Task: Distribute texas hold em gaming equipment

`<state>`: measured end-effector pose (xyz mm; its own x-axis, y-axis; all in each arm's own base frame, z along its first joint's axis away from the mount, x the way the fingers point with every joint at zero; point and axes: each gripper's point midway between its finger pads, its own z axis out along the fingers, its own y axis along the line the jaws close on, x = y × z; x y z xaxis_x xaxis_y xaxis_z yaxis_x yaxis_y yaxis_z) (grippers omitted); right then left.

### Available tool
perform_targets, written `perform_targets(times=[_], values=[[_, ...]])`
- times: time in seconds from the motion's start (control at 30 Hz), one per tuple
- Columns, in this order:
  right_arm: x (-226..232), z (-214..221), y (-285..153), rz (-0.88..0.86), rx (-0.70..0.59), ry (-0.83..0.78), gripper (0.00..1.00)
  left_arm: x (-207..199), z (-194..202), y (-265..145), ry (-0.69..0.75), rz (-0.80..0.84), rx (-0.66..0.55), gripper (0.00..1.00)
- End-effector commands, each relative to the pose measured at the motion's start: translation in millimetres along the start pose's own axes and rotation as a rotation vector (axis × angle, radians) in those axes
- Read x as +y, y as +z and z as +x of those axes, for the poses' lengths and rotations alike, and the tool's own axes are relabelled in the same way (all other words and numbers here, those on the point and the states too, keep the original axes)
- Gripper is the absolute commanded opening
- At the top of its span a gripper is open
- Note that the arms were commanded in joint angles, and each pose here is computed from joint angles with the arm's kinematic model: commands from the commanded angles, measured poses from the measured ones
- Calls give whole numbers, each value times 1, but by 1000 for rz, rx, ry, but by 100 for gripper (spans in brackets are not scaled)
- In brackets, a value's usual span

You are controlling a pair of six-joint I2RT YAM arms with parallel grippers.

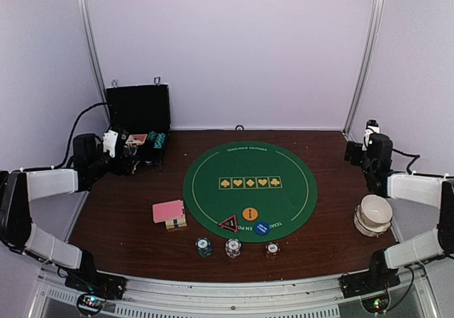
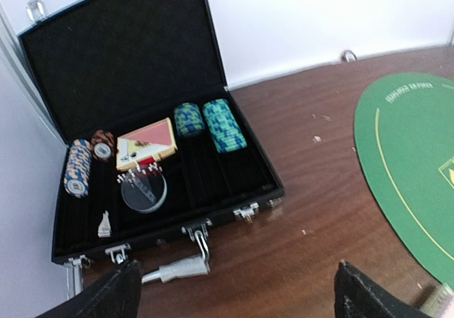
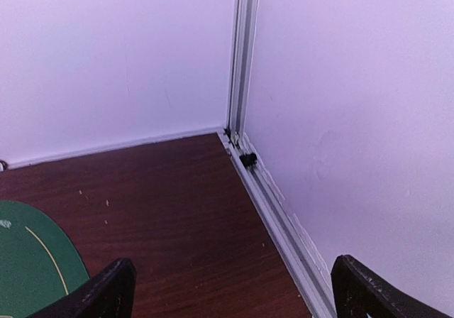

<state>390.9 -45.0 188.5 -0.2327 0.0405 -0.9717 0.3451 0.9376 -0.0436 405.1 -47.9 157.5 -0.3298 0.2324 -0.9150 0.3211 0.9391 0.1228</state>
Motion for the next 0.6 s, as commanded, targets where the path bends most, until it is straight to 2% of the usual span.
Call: perform_targets(times=[0.0,0.07,0.13,0.17,0.23,0.33,0.43,0.57], values=[[4,-37,-10,-23,123,10,100,-10,7,-14,-46,92,208,98],[9,-56,-9,-48,134,-35,100,-13,-8,-21,-68,130,244,98],[-10,-64,-4,86,163,125,100,-13,-25,-31,-85,144,261,98],[-14,-63,-5,109,220,184,99,-13,-35,-36,-88,145,261,98],[2,-63,-1,25,266,213,100,-13,-52,-47,-90,151,259,98],[42,-63,-5,-198,293,246,100,-12,-73,-62,-94,154,255,97],[77,-74,-28,-362,254,277,100,-5,-82,-76,-118,140,272,98],[144,-72,-71,-553,299,193,99,-3,-92,-88,-119,130,294,98]])
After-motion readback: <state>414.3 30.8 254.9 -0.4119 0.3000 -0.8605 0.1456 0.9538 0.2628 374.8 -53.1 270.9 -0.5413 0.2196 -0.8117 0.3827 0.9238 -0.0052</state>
